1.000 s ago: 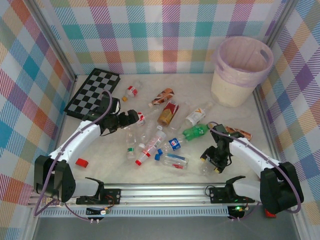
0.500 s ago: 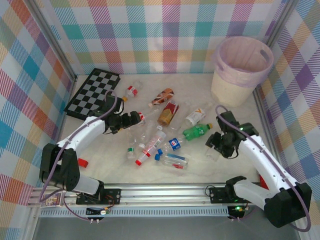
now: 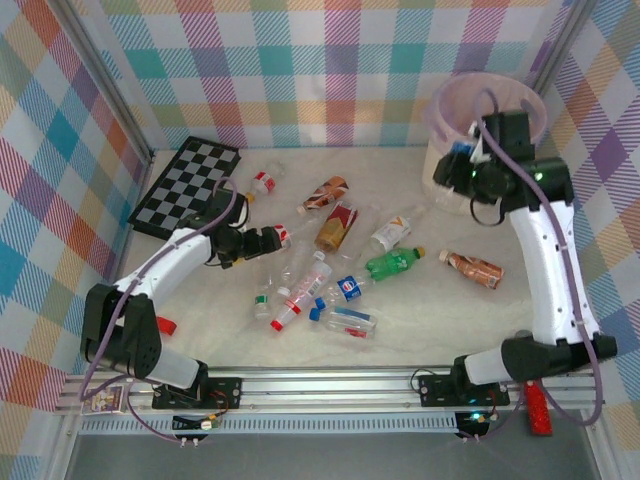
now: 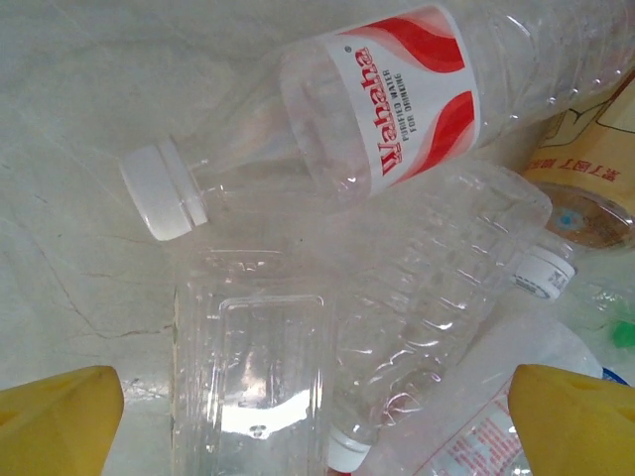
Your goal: Put the plastic bottles in the bin
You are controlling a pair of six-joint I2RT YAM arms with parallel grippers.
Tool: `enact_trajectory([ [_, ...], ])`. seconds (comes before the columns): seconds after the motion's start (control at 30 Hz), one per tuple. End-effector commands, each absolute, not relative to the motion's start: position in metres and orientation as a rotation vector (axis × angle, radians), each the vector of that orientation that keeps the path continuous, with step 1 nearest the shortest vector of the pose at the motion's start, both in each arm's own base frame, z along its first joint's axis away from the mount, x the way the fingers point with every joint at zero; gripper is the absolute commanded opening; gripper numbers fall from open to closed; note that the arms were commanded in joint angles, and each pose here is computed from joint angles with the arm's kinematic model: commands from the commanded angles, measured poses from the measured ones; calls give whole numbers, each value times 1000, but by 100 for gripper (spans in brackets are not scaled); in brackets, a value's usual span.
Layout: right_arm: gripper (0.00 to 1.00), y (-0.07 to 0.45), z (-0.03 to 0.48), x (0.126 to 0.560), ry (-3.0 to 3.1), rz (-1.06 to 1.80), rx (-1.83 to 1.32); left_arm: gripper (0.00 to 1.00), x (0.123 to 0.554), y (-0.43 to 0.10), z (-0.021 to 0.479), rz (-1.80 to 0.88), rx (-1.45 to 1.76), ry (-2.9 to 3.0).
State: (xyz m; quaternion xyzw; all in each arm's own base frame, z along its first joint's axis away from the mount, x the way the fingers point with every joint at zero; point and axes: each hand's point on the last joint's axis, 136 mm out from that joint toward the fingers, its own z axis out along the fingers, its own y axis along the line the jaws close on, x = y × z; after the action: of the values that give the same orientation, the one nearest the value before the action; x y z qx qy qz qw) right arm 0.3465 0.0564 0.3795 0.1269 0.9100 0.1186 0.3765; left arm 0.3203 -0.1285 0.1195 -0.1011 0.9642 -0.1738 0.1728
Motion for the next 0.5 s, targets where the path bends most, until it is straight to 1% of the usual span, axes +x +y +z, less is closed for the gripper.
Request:
enact_trajectory([
  [0.0,46,43,415,378,2214,266,253,99,311,-133,140,-544,-243,2690],
  [0.1,43,22,425,415,2147,278,310,98,305,-134,143,-551,-237,2684],
  [0.3,40,-14,430,483,2044,234,387,93,286,-136,138,-571,-242,2688],
  [0.47,39,-46,425,524,1979,157,458,91,273,-131,132,-543,-262,2698],
])
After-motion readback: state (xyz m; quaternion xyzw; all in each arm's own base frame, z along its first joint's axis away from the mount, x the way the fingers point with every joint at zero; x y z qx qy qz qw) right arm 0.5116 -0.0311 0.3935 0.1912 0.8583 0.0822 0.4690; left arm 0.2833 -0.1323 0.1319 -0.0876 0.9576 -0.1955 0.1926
